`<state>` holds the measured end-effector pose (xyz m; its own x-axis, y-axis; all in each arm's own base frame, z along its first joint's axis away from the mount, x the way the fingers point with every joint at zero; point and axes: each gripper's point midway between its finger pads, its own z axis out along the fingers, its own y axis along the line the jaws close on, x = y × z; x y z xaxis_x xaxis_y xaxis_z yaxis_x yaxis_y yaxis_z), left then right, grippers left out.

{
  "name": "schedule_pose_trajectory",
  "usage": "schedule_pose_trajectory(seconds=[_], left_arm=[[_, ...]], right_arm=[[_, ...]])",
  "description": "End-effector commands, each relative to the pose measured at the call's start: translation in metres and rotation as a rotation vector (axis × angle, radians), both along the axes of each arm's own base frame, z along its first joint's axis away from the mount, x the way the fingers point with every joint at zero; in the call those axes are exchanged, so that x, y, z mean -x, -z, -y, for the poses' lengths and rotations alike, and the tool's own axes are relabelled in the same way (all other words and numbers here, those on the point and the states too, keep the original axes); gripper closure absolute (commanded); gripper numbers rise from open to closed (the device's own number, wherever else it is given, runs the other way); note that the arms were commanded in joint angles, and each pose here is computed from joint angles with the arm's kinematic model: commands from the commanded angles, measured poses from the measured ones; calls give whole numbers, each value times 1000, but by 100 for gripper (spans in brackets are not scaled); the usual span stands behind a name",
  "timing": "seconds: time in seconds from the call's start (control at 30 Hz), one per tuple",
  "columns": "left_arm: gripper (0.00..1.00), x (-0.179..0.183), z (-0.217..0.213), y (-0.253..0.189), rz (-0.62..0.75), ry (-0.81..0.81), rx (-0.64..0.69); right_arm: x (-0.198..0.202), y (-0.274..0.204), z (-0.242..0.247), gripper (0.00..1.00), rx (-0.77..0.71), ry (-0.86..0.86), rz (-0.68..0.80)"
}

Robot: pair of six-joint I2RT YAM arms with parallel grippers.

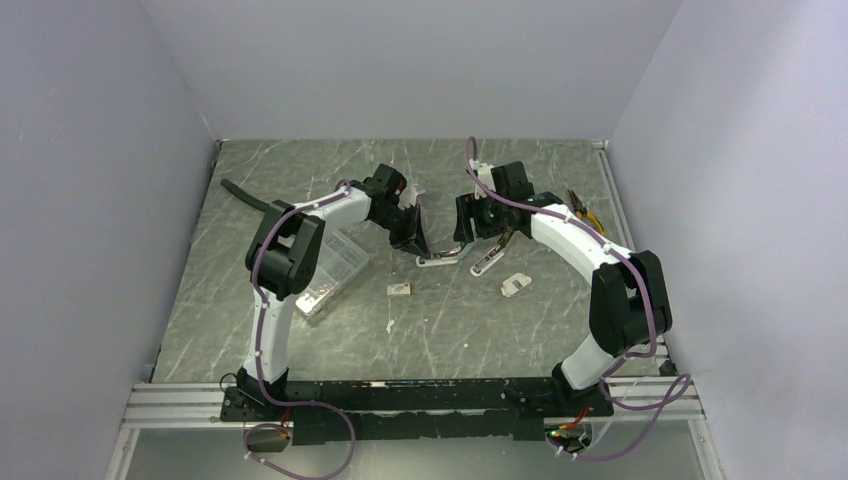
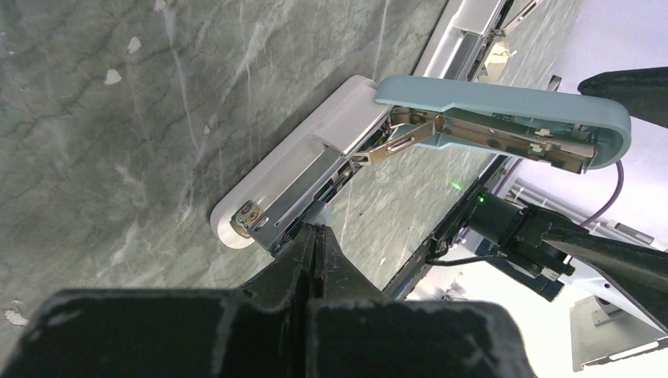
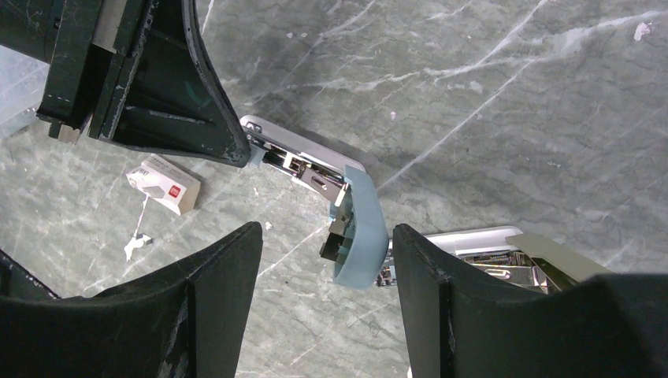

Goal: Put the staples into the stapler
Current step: Install the staple into the stapler.

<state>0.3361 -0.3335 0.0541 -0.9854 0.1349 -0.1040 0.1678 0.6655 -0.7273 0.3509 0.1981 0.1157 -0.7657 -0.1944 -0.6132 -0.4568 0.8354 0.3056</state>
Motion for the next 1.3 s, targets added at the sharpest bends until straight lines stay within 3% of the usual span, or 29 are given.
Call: schedule_pose_trajectory(seconds=[0.0,0.43,1.27], left_arm=[[97,-5,4,-30,62,-3,35],[97,-6,2,-47,102,-18,36],[97,-5,-4,-25,57,-32,-27]], right_arm=[[-5,-3,-2,34,-18,-7,26],[-5,-3,-3,34,-20,-8,25],[-5,-3,-2,34,-15,-7,28]])
